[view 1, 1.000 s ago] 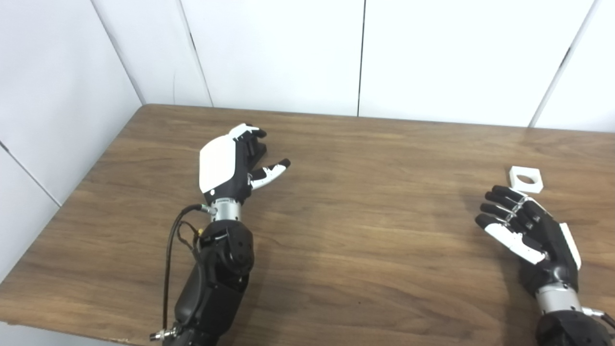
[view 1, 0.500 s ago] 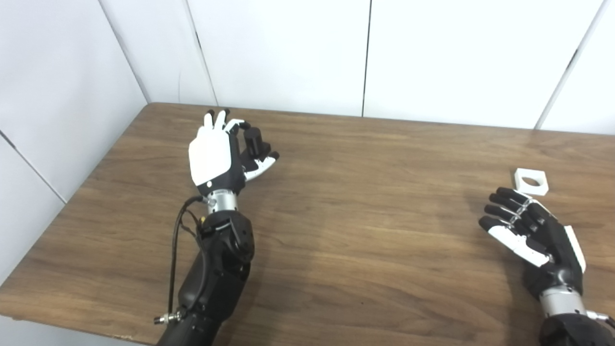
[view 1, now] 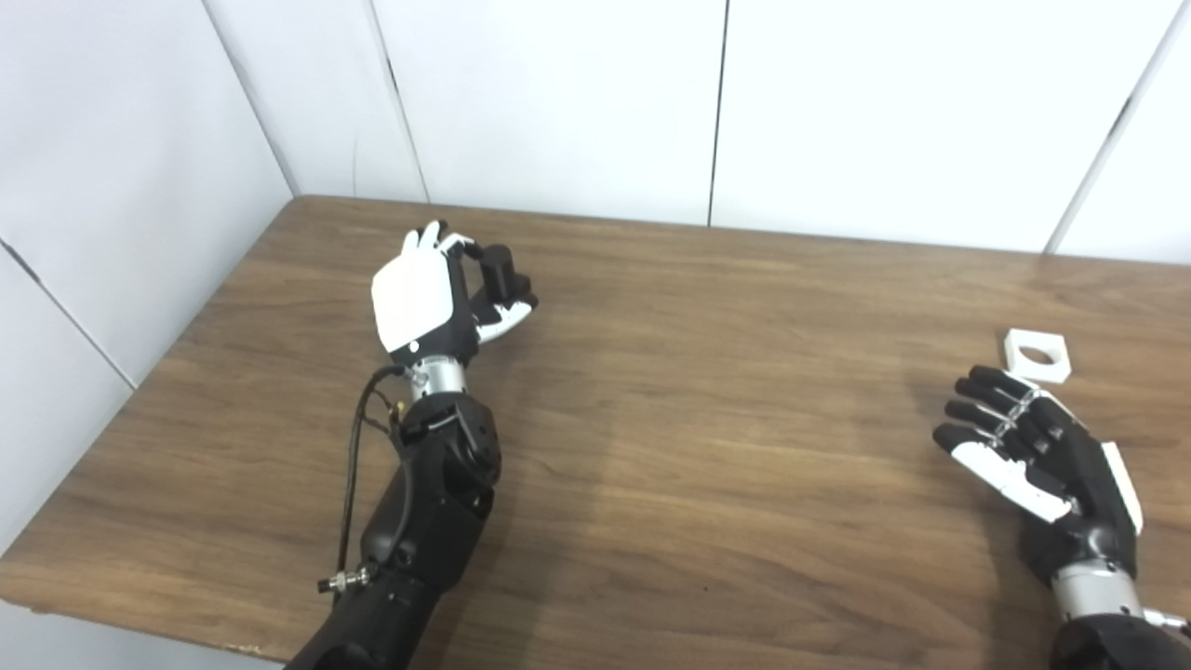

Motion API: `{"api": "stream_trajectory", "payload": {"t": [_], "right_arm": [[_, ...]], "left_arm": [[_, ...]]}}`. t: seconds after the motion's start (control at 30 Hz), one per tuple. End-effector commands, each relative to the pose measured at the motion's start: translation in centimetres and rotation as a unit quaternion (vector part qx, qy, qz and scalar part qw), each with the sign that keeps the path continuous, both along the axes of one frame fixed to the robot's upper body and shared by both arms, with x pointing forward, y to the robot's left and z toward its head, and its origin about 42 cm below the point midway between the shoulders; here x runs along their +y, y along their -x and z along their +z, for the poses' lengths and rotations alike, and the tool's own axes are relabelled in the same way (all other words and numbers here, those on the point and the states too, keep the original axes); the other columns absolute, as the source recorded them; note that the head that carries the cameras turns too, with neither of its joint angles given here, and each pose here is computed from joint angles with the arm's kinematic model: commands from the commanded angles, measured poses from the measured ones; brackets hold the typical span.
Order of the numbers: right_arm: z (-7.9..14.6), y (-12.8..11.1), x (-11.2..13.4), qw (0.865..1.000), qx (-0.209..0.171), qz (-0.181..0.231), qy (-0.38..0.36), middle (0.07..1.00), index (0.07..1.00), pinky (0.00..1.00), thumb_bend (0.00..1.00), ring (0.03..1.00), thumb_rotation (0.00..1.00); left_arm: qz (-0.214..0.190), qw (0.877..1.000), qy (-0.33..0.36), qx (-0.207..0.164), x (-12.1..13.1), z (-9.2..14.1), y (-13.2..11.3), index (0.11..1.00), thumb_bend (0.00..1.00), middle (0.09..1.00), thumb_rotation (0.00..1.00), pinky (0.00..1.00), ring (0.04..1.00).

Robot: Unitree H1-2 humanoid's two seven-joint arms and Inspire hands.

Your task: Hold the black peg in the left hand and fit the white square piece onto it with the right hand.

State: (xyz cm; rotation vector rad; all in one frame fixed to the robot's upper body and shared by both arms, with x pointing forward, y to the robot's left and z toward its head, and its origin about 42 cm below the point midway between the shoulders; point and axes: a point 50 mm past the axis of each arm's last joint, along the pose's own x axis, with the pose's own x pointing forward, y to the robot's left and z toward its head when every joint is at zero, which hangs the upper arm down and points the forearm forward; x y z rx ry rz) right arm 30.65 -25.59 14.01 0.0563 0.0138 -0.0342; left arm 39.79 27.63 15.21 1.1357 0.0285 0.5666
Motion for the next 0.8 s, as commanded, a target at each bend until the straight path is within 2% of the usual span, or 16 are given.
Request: {"api": "stream_trajectory", "payload": {"t": [0.0, 0.43, 0.77], "right_arm": [[1.2, -0.4, 0.5, 1.0, -0.021, 0.005, -0.006, 0.695, 0.668, 0.62, 0.77, 0.663, 0.11], [1.4, -0.1, 0.8, 1.0, -0.022, 0.006, -0.007, 0.712, 0.689, 0.64, 0.75, 0.669, 0.1], [1.5, -0.2, 0.7, 1.0, -0.025, 0.003, -0.005, 0.703, 0.675, 0.62, 0.75, 0.67, 0.1]], "left_arm": [[0.011, 0.999, -0.022, -0.042, 0.5, 2.9, -1.8, 0.66, 0.79, 0.912, 0.42, 0.8, 0.922], [0.032, 0.999, -0.019, -0.023, 1.4, 0.8, -2.8, 0.648, 0.81, 0.915, 0.39, 0.78, 0.902], [0.031, 0.999, -0.023, -0.03, 1.4, 1.0, -2.9, 0.64, 0.8, 0.903, 0.37, 0.74, 0.878]]}}
